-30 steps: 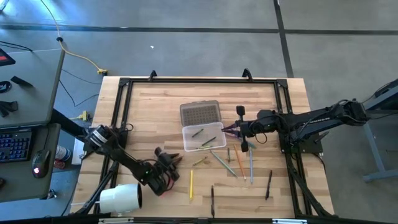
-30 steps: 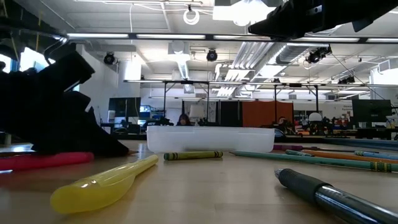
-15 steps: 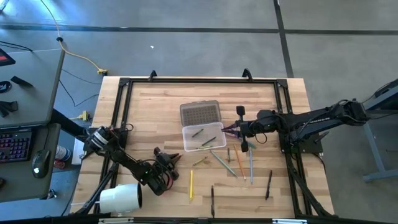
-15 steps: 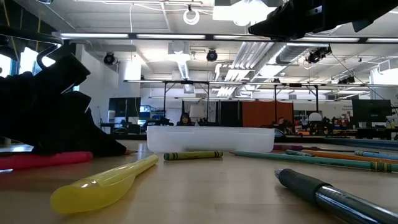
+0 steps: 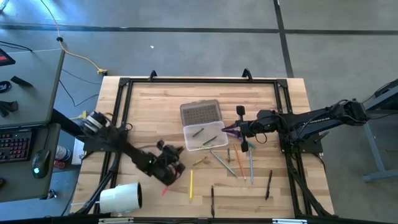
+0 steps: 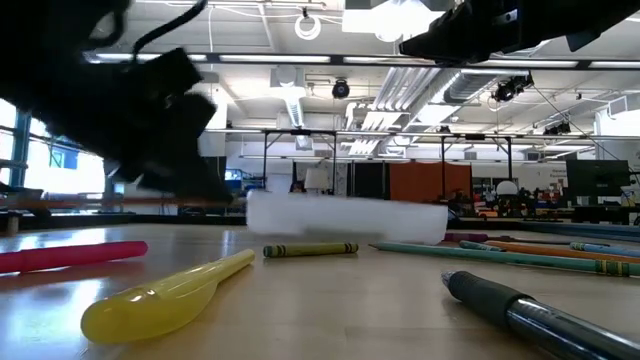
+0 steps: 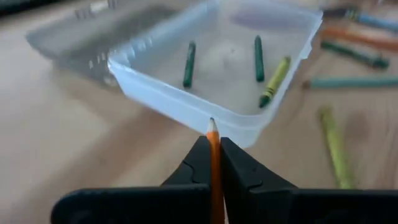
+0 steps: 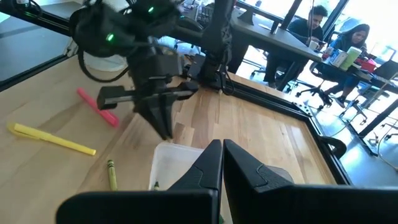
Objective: Pick & place school supplies into a supply box
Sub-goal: Put the orange pencil into the black supply box
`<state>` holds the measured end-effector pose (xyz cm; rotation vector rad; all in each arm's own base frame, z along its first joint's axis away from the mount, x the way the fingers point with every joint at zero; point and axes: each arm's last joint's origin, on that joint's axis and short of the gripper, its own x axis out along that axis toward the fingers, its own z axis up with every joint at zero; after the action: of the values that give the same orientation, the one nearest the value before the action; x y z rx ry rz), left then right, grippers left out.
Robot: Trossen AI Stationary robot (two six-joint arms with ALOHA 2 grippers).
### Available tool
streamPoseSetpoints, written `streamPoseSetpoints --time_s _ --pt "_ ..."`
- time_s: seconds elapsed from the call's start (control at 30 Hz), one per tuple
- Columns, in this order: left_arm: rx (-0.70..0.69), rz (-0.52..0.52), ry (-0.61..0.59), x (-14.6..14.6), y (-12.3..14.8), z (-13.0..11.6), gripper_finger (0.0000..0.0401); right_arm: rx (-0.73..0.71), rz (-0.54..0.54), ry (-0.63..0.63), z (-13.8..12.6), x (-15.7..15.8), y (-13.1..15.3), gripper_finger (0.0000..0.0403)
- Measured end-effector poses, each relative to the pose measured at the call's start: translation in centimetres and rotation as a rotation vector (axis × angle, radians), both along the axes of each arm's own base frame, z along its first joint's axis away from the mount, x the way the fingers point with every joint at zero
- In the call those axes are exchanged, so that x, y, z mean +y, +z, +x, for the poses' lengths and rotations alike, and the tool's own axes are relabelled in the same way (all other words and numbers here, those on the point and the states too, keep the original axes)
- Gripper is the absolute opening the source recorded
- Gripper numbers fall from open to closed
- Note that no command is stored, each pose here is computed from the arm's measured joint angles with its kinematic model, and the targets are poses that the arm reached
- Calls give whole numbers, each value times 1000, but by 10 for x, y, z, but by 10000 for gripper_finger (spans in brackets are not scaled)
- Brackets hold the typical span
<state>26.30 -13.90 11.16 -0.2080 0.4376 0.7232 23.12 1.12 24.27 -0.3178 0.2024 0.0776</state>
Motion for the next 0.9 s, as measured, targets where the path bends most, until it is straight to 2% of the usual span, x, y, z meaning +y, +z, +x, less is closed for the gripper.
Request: streamPoseSetpoints --time_s 0.1,0.2,0.37,0.5,0.7,0.8,0.9 --pt "-5 40 -11 12 29 15 40 -2 -1 0 0 0 0 0" --pt "20 77 -42 26 56 30 65 -2 -1 0 0 0 0 0" --pt "37 20 -106 48 81 52 82 -1 -1 0 0 0 0 0" --pt "59 37 -85 71 86 63 56 -3 -6 1 0 0 0 0" --pt "81 -72 -77 117 79 76 13 -13 -4 1 0 0 1 0" --pt "87 -119 -83 131 77 78 26 -16 -4 1 0 0 1 0" --pt "116 -112 -103 138 76 78 73 -16 -5 4 0 0 1 0"
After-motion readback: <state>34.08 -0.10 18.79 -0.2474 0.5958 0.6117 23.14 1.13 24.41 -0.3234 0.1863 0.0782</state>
